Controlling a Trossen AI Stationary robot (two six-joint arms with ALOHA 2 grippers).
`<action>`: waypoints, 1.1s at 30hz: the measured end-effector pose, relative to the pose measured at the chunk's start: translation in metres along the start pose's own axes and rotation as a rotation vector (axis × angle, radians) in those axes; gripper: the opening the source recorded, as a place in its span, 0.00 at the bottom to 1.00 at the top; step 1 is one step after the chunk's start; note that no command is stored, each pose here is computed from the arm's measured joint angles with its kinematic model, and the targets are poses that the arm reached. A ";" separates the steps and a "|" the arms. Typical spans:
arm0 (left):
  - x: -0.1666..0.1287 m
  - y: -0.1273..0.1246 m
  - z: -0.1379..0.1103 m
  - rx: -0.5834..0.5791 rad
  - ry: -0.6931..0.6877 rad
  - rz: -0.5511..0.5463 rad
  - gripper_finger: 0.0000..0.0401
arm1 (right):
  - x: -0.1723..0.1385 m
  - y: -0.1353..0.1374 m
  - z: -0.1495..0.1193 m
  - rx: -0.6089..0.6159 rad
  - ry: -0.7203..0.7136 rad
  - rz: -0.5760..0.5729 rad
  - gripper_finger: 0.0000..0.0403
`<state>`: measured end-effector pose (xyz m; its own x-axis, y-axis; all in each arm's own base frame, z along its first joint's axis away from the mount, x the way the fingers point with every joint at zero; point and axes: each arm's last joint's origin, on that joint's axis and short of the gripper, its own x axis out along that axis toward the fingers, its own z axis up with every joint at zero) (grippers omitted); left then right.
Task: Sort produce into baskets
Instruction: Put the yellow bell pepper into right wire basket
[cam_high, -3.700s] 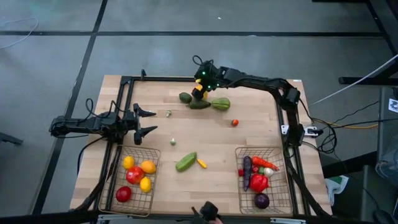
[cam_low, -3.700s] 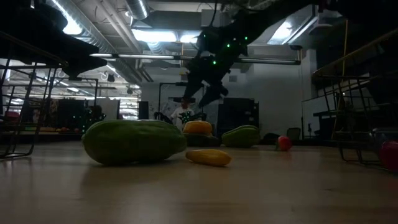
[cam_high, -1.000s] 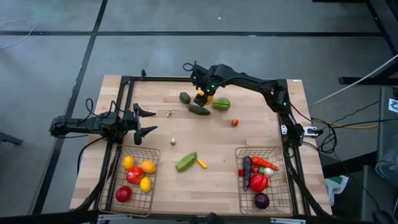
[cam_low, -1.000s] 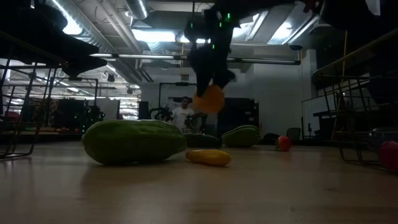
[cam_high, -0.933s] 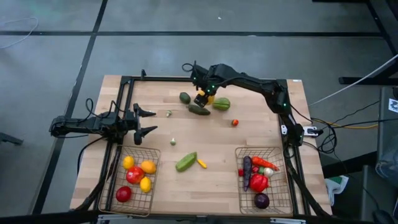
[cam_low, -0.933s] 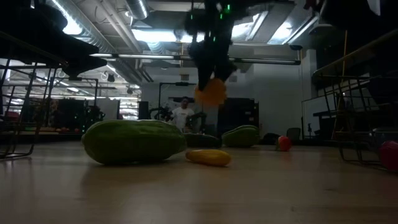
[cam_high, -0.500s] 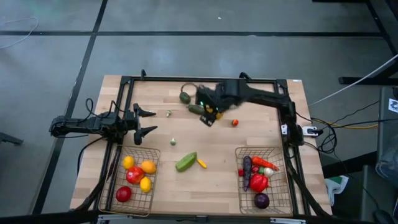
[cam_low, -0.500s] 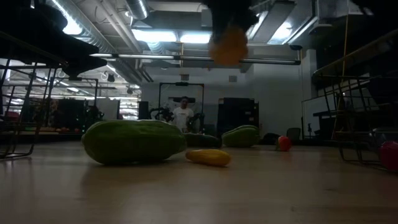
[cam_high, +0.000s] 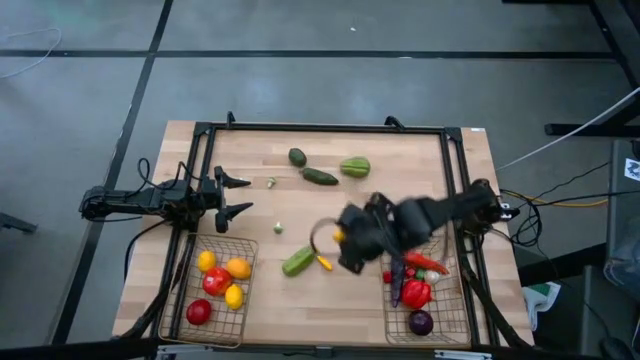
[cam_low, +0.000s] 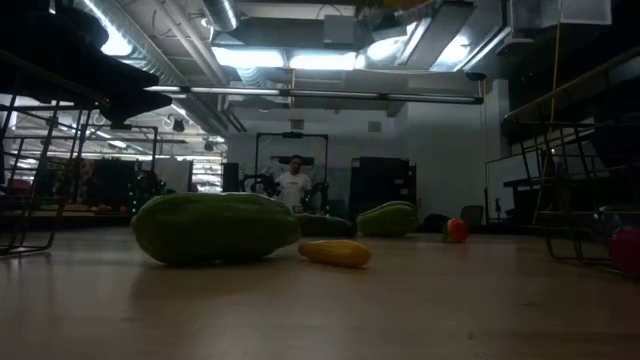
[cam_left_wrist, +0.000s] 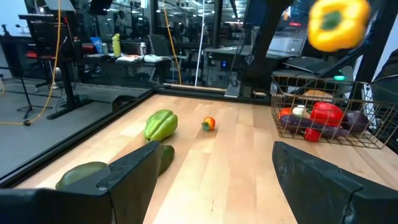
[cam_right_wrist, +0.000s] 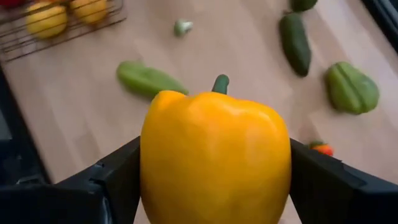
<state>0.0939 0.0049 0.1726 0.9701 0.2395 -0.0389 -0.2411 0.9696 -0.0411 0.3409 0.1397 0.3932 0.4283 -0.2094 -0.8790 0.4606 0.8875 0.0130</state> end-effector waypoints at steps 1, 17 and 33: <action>0.000 0.000 0.000 0.000 0.000 0.000 0.76 | -0.001 0.006 -0.007 -0.001 0.002 -0.001 0.78; 0.000 0.000 0.000 0.000 0.000 0.000 0.76 | 0.005 0.041 -0.140 -0.037 0.135 -0.121 0.78; 0.000 0.000 0.000 0.000 0.000 0.000 0.76 | 0.058 0.019 -0.197 -0.040 0.173 -0.348 0.92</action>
<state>0.0939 0.0049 0.1726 0.9701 0.2396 -0.0386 -0.2412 0.9696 -0.0414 0.2213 0.2259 0.2488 0.1133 -0.4316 -0.8949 0.5229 0.7918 -0.3157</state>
